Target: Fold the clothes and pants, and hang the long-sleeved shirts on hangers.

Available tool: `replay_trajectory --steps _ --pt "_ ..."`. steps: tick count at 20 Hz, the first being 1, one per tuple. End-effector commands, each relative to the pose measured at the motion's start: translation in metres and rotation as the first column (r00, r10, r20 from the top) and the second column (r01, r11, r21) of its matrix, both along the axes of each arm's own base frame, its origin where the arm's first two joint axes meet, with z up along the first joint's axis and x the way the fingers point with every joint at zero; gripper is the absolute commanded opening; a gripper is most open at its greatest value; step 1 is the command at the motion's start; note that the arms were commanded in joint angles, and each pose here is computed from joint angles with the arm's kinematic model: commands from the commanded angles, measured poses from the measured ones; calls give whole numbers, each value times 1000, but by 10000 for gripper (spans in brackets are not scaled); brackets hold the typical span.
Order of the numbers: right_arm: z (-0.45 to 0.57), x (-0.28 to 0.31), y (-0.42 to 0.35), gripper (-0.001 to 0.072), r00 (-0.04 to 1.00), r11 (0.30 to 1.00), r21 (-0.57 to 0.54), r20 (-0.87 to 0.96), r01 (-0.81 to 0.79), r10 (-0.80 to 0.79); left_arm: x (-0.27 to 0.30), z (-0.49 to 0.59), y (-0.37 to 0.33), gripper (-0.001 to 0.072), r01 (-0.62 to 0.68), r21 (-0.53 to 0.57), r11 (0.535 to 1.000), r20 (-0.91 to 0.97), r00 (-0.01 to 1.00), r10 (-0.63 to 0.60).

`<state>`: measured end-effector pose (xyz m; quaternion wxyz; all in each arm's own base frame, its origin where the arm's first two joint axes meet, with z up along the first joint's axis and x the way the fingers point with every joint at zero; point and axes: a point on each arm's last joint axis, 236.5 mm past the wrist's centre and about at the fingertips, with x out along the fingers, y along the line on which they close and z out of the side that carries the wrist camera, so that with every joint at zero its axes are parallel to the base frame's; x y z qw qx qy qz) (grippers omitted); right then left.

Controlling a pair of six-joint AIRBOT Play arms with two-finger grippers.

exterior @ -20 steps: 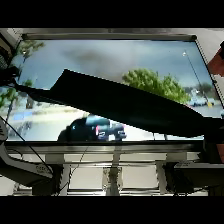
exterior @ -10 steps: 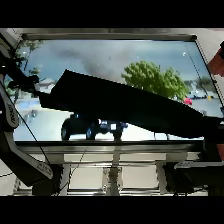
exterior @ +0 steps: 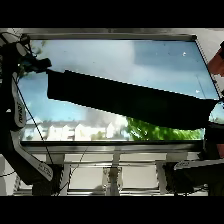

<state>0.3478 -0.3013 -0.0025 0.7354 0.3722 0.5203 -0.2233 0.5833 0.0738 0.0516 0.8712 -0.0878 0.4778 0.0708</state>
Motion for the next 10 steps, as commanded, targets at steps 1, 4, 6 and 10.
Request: replay_trajectory --steps 1,4,6,10 --pt "-18 8 3 29 999 998 36 -18 43 -42 39 23 -25 36 25 -7 1000 182 983 -23" --pt "-27 13 6 30 999 998 44 -28 34 -33 40 13 -27 37 27 -9 1000 168 986 -25" --pt "-27 18 5 31 999 999 32 -15 34 -34 41 10 -27 46 27 -9 1000 166 986 -25" --pt "-24 27 -1 340 999 999 7 24 45 -45 48 14 -32 440 30 -38 999 200 979 -22"
